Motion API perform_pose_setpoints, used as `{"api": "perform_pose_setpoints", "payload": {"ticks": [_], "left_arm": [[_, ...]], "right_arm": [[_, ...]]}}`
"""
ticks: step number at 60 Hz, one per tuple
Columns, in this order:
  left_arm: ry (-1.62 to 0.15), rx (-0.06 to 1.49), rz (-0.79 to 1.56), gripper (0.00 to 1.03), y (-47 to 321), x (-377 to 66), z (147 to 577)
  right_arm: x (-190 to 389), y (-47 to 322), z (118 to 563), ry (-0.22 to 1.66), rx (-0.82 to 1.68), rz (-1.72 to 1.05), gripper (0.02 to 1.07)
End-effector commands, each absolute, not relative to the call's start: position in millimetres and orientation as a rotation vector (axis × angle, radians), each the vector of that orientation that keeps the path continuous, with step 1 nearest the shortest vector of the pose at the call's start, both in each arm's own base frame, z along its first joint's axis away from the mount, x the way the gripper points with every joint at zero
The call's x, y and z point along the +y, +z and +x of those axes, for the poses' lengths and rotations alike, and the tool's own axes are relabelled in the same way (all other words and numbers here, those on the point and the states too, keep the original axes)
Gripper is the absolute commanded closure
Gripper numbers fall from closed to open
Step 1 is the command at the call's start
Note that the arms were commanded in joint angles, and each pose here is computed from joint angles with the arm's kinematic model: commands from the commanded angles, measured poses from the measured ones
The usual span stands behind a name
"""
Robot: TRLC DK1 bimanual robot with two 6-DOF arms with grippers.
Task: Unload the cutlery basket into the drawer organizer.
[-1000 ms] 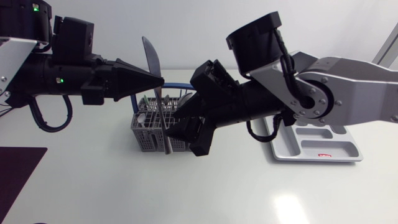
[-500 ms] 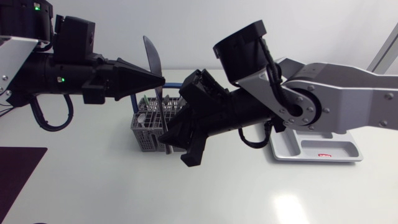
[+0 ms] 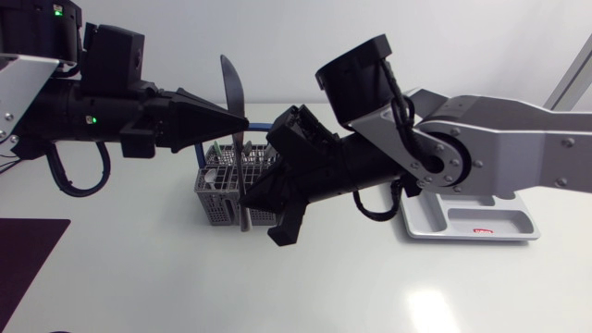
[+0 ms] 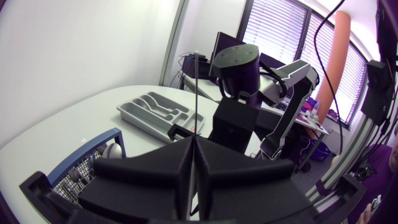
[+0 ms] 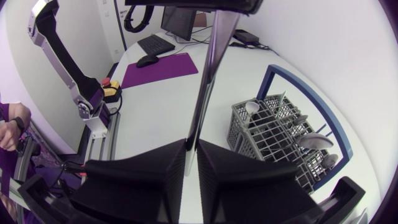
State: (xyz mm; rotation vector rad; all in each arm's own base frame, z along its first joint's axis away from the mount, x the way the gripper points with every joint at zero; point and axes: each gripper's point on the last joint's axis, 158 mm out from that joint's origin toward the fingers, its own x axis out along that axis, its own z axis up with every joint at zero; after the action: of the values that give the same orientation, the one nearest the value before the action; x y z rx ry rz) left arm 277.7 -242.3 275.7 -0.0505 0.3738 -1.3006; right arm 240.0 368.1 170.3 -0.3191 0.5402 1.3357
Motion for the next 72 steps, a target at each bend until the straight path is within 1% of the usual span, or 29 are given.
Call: {"api": "perform_pose_setpoints", "payload": {"ticks": [1, 2, 3, 4, 5, 8, 9, 14, 18, 26, 30, 37, 41, 52, 58, 64, 72], "left_arm": [[-1.296, 0.34, -0.048, 0.89, 289.8, -242.6, 283.2], [-1.292, 0.336, -0.052, 0.8, 291.3, -241.8, 284.1], [-1.29, 0.335, -0.053, 0.77, 291.8, -241.4, 284.7], [-1.288, 0.334, -0.059, 0.67, 292.7, -241.0, 285.4], [-1.286, 0.334, -0.059, 0.61, 292.7, -240.6, 285.8], [-1.286, 0.33, -0.057, 0.5, 294.1, -240.4, 285.0], [-1.285, 0.328, -0.057, 0.48, 294.8, -239.9, 285.1], [-1.285, 0.327, -0.061, 0.43, 296.0, -240.3, 284.8], [-1.283, 0.324, -0.064, 0.36, 297.1, -239.9, 285.1], [-1.279, 0.319, -0.068, 0.34, 300.1, -239.2, 286.5], [-1.273, 0.314, -0.067, 0.29, 301.0, -237.8, 288.2], [-1.264, 0.3, -0.062, 0.28, 305.5, -234.9, 289.1], [-1.249, 0.29, -0.061, 0.26, 309.3, -230.2, 291.6], [-1.211, 0.245, -0.06, 0.26, 325.1, -218.4, 294.5], [-1.182, 0.218, -0.057, 0.23, 332.7, -209.1, 296.5], [-1.146, 0.203, -0.051, 0.23, 336.5, -200.0, 300.2], [-1.091, 0.201, -0.022, 0.23, 329.7, -194.3, 306.3]], "right_arm": [[368.5, 149.9, 229.2, 1.363, 0.596, -0.325, 0.96], [368.3, 149.3, 229.0, 1.363, 0.597, -0.325, 0.96], [368.1, 149.6, 229.7, 1.361, 0.596, -0.324, 0.96], [367.9, 148.9, 229.5, 1.361, 0.598, -0.324, 0.96], [367.3, 148.3, 229.8, 1.36, 0.599, -0.324, 0.96], [366.7, 147.1, 230.2, 1.358, 0.603, -0.324, 0.97], [366.7, 147.7, 230.2, 1.358, 0.601, -0.324, 0.97], [366.3, 146.3, 229.8, 1.358, 0.604, -0.323, 0.97], [366.0, 146.7, 230.4, 1.356, 0.604, -0.322, 0.97], [362.8, 145.1, 233.9, 1.344, 0.61, -0.32, 0.97], [359.0, 143.7, 238.7, 1.33, 0.614, -0.316, 0.97], [349.4, 140.0, 247.4, 1.298, 0.626, -0.31, 0.97], [344.5, 137.9, 251.3, 1.281, 0.633, -0.306, 0.97], [326.5, 134.1, 264.4, 1.216, 0.65, -0.301, 0.97], [307.1, 134.9, 278.2, 1.153, 0.659, -0.291, 0.97], [280.4, 140.6, 293.9, 1.077, 0.664, -0.281, 0.97], [237.6, 146.9, 316.0, 0.965, 0.673, -0.264, 0.97]]}}
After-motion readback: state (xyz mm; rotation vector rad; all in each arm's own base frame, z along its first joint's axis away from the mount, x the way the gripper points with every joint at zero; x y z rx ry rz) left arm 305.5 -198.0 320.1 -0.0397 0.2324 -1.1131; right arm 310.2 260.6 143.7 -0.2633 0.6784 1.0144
